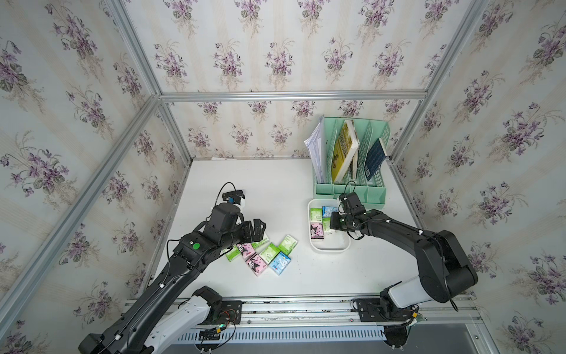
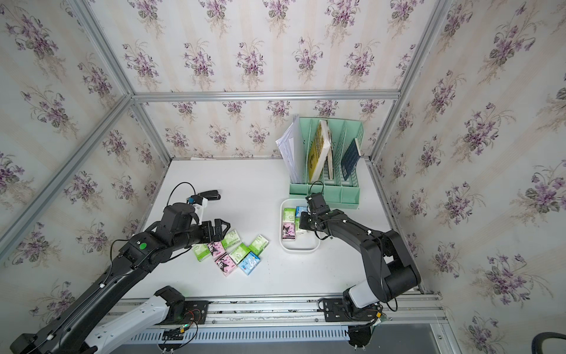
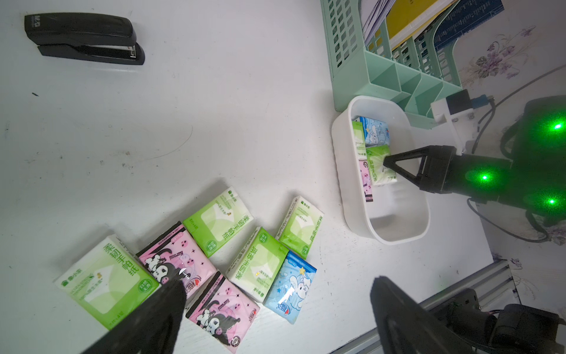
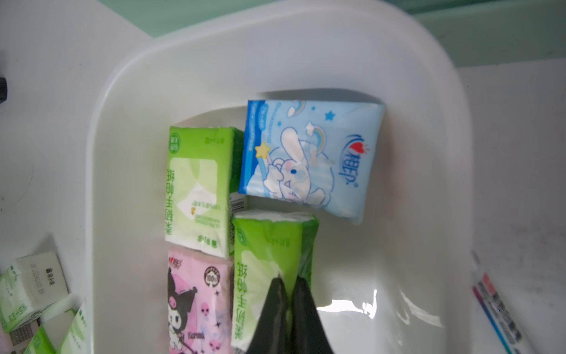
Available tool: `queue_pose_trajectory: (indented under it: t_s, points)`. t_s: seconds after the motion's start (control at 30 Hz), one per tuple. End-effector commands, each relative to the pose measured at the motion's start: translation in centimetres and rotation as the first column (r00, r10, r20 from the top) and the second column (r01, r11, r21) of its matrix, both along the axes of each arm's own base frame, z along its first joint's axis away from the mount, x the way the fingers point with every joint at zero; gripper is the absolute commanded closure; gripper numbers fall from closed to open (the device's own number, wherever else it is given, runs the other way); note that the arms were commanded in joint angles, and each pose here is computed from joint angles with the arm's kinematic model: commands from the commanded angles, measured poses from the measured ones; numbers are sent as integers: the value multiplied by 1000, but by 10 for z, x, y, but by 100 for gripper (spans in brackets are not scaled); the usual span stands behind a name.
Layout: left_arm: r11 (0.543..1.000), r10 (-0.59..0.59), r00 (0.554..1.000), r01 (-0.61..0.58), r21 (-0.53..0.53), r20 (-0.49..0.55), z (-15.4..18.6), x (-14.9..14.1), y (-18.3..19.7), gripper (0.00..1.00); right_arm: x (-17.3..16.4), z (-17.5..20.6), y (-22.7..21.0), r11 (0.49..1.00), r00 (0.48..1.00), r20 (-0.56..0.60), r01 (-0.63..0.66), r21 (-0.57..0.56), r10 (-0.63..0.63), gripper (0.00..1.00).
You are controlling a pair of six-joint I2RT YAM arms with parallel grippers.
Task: Put the pocket tissues into the storage box
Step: Place the pocket tissues in the storage box.
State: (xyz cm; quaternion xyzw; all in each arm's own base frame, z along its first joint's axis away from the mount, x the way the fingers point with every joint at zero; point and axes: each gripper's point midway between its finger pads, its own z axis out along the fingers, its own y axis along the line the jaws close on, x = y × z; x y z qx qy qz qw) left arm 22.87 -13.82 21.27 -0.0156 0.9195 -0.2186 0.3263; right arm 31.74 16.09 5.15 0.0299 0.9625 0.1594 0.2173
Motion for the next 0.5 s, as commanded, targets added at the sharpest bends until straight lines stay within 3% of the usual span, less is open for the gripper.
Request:
queue_pose_trajectory:
  t_s: [0.0,0.3,0.47]
  points:
    - [1000,3,1000,-3,9,6,0,1,2,1,6,2,8,999,1000,9,-9,35,8,97]
    - [1000,1,1000,-2,13,7,-1,1,1,1,7,0,11,999,1000,4,-13,46,13,90]
    - [1000,-7,1000,7,12,0,0,5,-2,1,10,3,14,998,1000,5,-25,50,25,74]
